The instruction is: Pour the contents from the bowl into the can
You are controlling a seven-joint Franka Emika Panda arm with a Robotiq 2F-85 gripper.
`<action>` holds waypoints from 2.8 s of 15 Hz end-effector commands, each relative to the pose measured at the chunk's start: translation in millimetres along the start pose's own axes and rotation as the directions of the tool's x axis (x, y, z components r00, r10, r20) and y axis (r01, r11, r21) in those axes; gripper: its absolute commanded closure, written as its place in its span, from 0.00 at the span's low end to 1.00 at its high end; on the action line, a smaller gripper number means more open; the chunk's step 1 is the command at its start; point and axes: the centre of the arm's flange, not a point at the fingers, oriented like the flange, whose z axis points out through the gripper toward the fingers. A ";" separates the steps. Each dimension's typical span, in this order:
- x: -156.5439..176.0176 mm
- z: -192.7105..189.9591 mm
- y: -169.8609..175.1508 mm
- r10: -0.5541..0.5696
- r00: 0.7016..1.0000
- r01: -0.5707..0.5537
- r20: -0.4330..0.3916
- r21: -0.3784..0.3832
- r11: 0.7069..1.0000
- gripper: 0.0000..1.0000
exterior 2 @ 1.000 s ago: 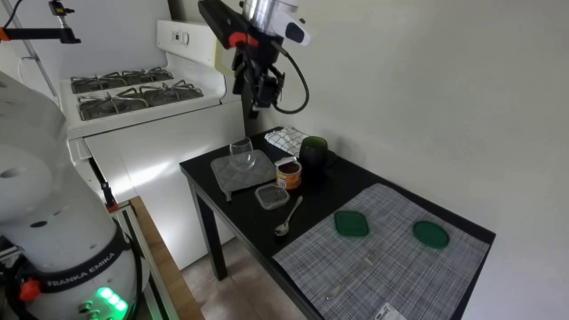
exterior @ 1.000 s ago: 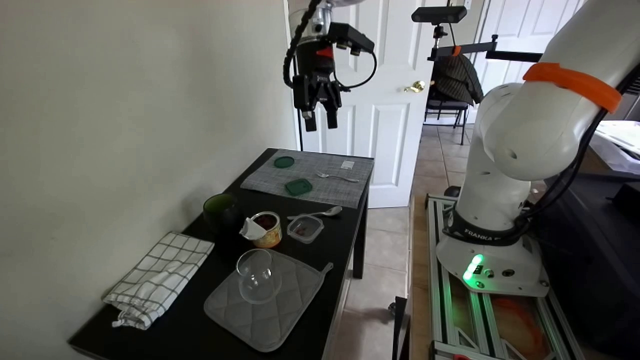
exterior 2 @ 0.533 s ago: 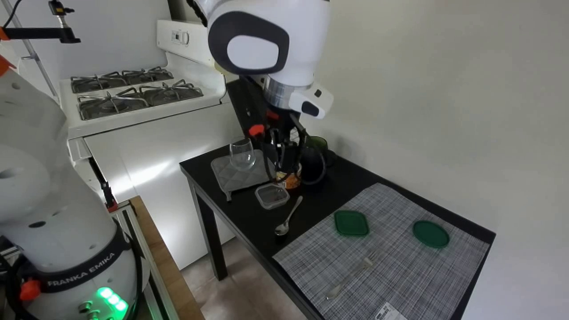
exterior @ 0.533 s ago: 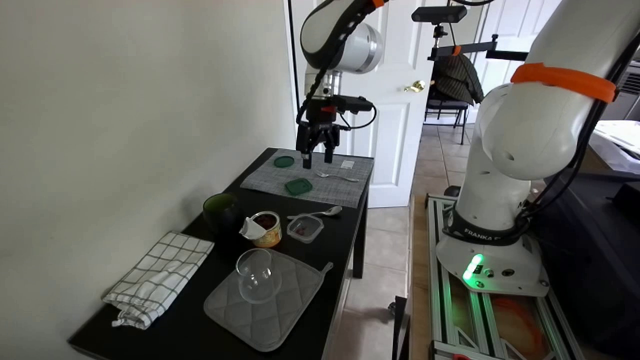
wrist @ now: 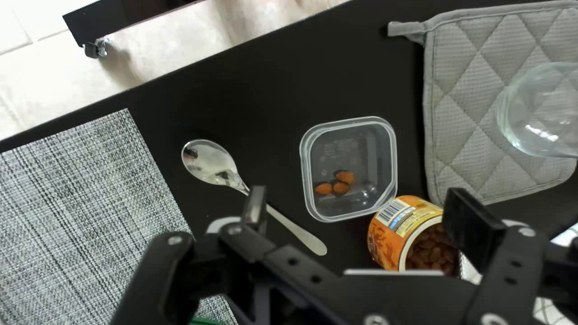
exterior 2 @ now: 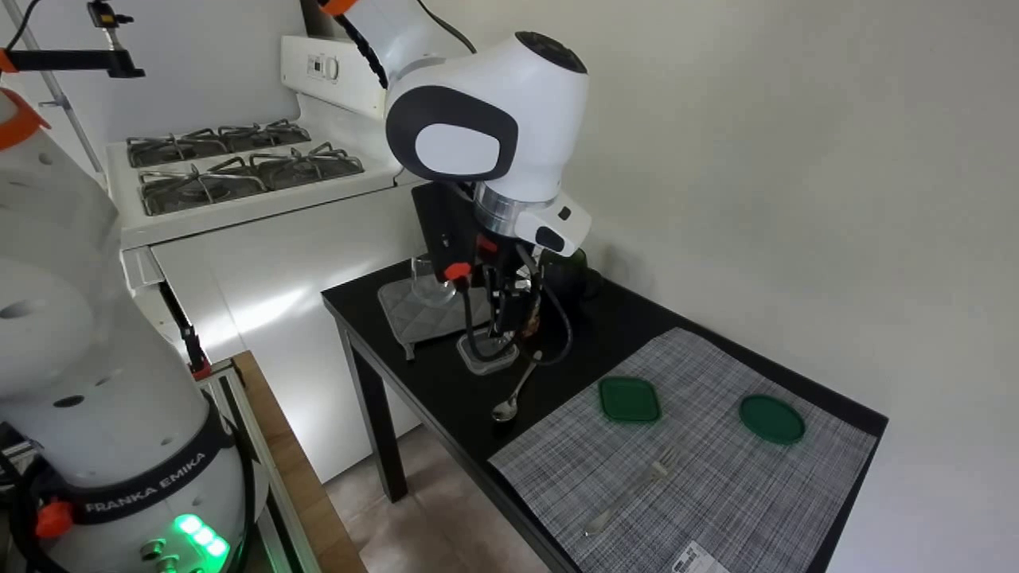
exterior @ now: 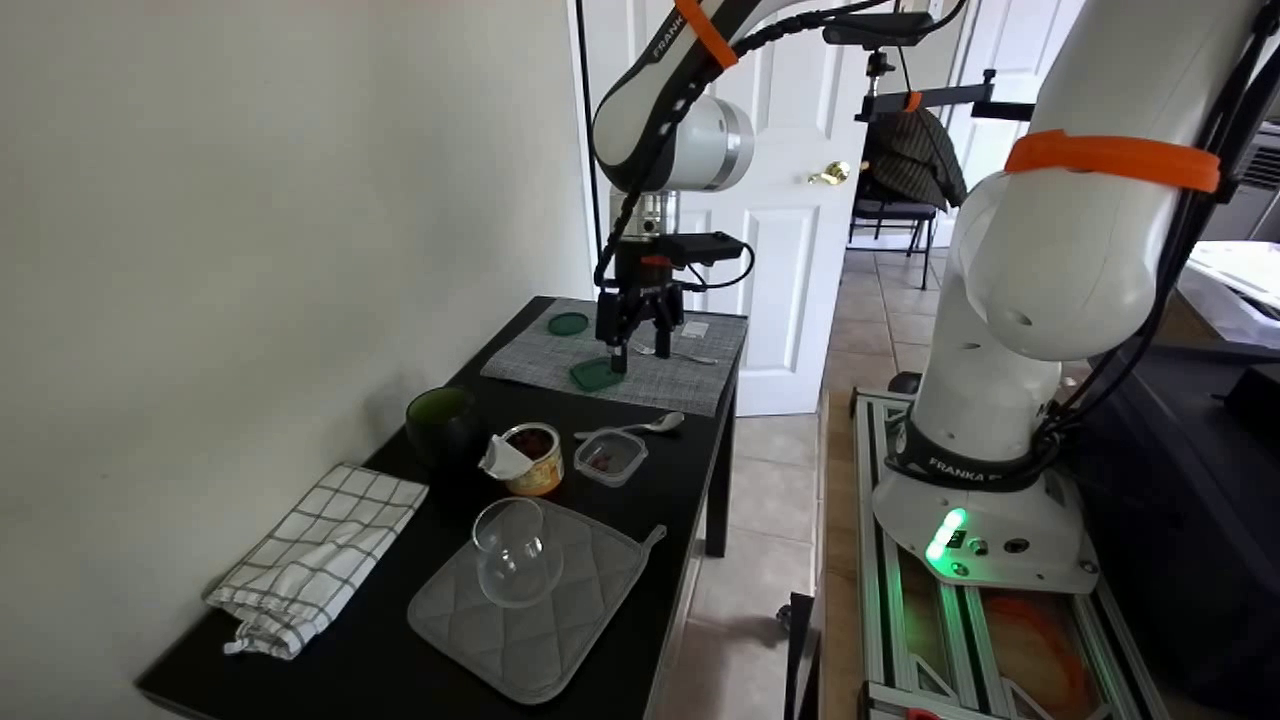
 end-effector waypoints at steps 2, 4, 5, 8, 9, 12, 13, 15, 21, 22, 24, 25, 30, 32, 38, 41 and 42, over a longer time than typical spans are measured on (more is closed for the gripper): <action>18.8 43.5 -0.7 0.087 0.995 -0.088 -0.040 -0.040 0.995 0.00; 25.5 61.8 0.5 0.114 0.990 -0.119 -0.088 -0.057 0.991 0.00; 28.0 70.1 1.7 0.123 0.986 -0.130 -0.109 -0.063 0.989 0.00; 32.1 91.9 4.6 0.137 0.976 -0.154 -0.167 -0.091 0.984 0.02; 32.8 98.0 5.1 0.140 0.974 -0.158 -0.179 -0.092 0.983 0.09; 32.1 114.1 0.0 0.130 0.976 -0.150 -0.175 -0.110 0.982 0.25; 30.7 117.9 -1.2 0.109 0.981 -0.129 -0.158 -0.118 0.985 0.26; 28.4 124.6 -2.4 0.078 0.990 -0.093 -0.121 -0.125 0.988 0.30; 26.5 134.3 -8.6 0.008 0.996 -0.020 -0.089 -0.137 0.990 0.68; 25.4 131.7 -8.3 0.001 0.996 -0.014 -0.094 -0.137 0.990 0.76; 23.8 127.0 -6.0 -0.005 0.995 -0.010 -0.103 -0.137 0.990 0.92; 22.9 123.4 -3.5 -0.004 0.994 -0.011 -0.112 -0.129 0.992 0.95; 21.7 107.0 4.4 0.001 0.993 -0.015 -0.116 -0.115 0.993 0.98; 20.1 93.6 10.3 0.028 0.992 -0.041 -0.127 -0.102 0.994 0.98; 16.5 51.0 24.5 0.131 0.976 -0.141 -0.177 -0.045 0.989 0.98; 19.5 33.8 12.8 0.128 0.978 -0.141 -0.163 -0.070 0.988 0.98; 21.1 29.7 5.0 0.119 0.981 -0.134 -0.152 -0.089 0.987 0.98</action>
